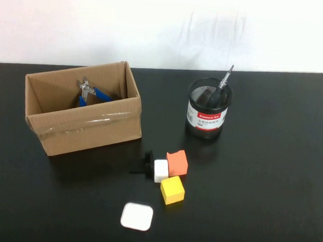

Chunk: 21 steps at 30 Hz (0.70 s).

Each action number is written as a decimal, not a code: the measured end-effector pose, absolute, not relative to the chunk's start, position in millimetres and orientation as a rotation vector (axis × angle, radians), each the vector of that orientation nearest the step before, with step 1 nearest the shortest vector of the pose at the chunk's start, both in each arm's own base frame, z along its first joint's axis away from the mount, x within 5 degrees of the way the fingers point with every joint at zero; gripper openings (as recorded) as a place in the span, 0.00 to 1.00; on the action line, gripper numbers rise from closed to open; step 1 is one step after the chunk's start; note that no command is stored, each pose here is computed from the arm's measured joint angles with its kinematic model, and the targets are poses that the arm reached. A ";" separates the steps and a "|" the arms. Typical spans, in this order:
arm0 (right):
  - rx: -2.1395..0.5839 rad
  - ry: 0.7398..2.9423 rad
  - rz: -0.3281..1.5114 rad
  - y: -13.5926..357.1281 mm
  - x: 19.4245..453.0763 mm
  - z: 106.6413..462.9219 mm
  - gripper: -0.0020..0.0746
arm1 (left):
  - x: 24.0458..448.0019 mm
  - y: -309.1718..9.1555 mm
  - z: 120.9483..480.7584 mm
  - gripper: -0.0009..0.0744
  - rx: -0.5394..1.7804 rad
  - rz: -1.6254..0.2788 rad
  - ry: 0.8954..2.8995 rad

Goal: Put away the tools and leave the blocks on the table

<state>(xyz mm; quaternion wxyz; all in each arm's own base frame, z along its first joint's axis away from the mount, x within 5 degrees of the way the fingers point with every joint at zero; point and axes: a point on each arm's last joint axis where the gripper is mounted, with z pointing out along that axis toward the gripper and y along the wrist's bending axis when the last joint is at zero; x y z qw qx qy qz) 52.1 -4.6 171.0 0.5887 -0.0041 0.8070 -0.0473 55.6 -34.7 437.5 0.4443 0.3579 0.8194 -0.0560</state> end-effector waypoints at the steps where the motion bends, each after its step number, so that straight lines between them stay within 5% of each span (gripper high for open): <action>1: -0.010 1.880 -0.110 -4.6 52.1 171.0 0.02 | 51.8 -34.2 434.7 0.01 0.884 -0.153 2.030; 21: -0.010 1.880 -0.110 -4.6 52.1 171.0 0.02 | 44.7 -36.9 427.0 0.01 0.880 -0.232 2.037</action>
